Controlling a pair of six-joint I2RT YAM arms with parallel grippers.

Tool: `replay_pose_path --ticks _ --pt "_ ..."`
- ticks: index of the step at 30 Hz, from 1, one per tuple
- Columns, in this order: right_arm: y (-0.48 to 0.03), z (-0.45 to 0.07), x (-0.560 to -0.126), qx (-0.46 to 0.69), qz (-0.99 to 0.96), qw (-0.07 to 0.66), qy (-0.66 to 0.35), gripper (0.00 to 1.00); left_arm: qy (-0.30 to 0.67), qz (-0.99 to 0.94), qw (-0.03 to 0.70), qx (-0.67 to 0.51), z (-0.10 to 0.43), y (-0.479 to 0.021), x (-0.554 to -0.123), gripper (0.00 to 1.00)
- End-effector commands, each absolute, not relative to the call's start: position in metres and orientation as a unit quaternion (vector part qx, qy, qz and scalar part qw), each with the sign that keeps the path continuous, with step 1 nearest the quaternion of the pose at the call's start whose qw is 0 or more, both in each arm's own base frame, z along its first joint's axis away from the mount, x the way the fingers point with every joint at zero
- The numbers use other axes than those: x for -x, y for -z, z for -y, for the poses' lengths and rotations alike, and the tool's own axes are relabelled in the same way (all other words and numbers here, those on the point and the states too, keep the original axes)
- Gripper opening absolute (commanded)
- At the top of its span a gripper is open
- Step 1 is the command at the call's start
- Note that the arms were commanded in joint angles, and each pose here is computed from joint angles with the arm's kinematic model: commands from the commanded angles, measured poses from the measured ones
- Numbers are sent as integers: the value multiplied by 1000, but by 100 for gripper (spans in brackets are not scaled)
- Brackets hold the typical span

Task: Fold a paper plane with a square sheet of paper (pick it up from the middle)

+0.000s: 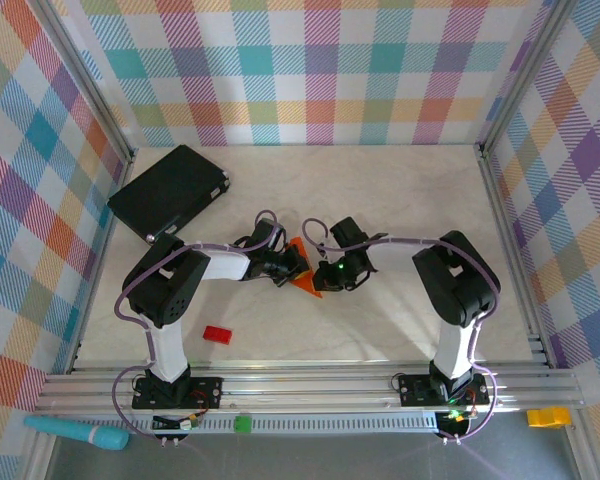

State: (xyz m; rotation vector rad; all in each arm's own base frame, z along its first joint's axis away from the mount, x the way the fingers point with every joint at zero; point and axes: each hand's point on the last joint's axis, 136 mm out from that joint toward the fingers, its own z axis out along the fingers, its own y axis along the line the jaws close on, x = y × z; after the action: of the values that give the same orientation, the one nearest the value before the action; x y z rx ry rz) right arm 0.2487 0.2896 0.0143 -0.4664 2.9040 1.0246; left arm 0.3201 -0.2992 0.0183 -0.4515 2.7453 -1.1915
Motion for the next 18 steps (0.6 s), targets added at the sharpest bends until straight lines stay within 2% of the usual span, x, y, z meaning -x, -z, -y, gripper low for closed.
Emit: replay_pose_path --ticks 1,6,10,18 --pt "11 -250 -199 108 -954 -65 -272 5 272 -943 1 192 253 41 -279 3" --pt "0 -249 -196 76 -951 -40 -298 7 280 -941 3 191 255 40 -280 3" --pt "-25 -260 -216 74 -947 0 -313 7 286 -940 4 188 258 37 -283 4" --pt "-43 -286 -246 65 -937 20 -343 3 296 -937 8 185 262 32 -286 3"
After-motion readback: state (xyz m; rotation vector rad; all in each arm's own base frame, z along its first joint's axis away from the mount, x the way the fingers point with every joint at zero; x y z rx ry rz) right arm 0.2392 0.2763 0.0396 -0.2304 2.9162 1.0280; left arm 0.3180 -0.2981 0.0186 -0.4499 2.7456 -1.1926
